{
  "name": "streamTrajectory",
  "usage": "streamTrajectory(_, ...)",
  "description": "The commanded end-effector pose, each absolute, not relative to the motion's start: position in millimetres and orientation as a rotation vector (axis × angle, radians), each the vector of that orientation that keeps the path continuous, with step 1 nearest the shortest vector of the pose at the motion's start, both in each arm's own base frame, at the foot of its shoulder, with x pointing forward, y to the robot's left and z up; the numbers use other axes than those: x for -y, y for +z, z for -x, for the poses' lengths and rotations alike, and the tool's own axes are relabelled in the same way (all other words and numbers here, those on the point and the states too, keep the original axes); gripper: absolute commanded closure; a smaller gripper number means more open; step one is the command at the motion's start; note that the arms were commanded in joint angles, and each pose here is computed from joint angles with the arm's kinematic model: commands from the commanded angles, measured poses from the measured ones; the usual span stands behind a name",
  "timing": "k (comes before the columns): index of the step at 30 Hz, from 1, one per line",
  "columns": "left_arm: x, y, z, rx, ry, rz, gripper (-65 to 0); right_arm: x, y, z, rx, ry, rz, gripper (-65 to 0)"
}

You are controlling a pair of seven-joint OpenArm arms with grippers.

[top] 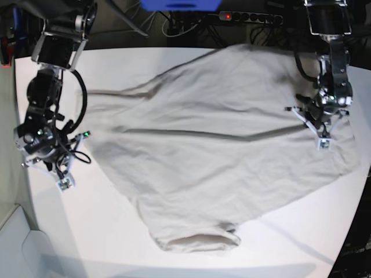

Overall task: Layout the t-shirt on the table in an organized manner, then fold the t-shirt properly
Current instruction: 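Pull the t-shirt apart with both grippers to spread it wide, then grasp the t-shirt edges with both grippers and lift them up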

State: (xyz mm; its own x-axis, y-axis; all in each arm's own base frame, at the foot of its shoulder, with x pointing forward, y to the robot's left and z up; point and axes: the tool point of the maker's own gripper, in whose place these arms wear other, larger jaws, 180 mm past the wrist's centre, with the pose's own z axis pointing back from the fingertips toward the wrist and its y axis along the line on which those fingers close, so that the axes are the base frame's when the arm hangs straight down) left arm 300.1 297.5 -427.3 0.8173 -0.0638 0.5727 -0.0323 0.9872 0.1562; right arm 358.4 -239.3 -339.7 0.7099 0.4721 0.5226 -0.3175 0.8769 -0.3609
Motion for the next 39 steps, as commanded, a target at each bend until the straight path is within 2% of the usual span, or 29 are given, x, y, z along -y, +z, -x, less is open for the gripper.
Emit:
streamTrajectory(1,-318,-406,-316,0.660,-0.018,-0.219,-0.1,246,-322,-366,0.695,0.442,0.284,0.0)
streamTrajectory(7,-360,-321,-379,0.828,-0.018,-0.327,-0.1,253,-329,-353,0.666,0.453,0.303,0.0)
streamTrajectory(11,-356,-278,-382,0.869,0.010,-0.338,-0.1,256,-336,-346,0.643,0.457,0.303,0.0)
streamTrajectory(13,-334,-273,-376,0.879,0.041,-0.291,-0.1,255,-338,-344,0.639,0.459,0.300,0.0)
streamTrajectory(19,-263,-318,-327,0.791,0.046,-0.149,-0.1,249,-336,-348,0.653,0.455,0.289,0.0)
streamTrajectory(23,-212,-372,-284,0.662,0.066,-0.024,-0.1,246,-331,-353,0.669,0.455,0.286,0.0)
streamTrajectory(26,-192,-396,-261,0.591,0.020,0.006,-0.1,239,-331,-356,0.673,0.476,0.281,0.0)
streamTrajectory(28,-189,-409,-251,0.565,0.014,0.011,-0.1,232,-332,-357,0.672,0.500,0.276,0.0)
streamTrajectory(34,-234,-436,-231,0.447,-0.028,-0.139,-0.1,217,-335,-359,0.667,0.551,0.264,0.0)
streamTrajectory(39,-252,-442,-233,0.446,-0.042,-0.185,-0.1,206,-340,-357,0.658,0.587,0.254,0.0)
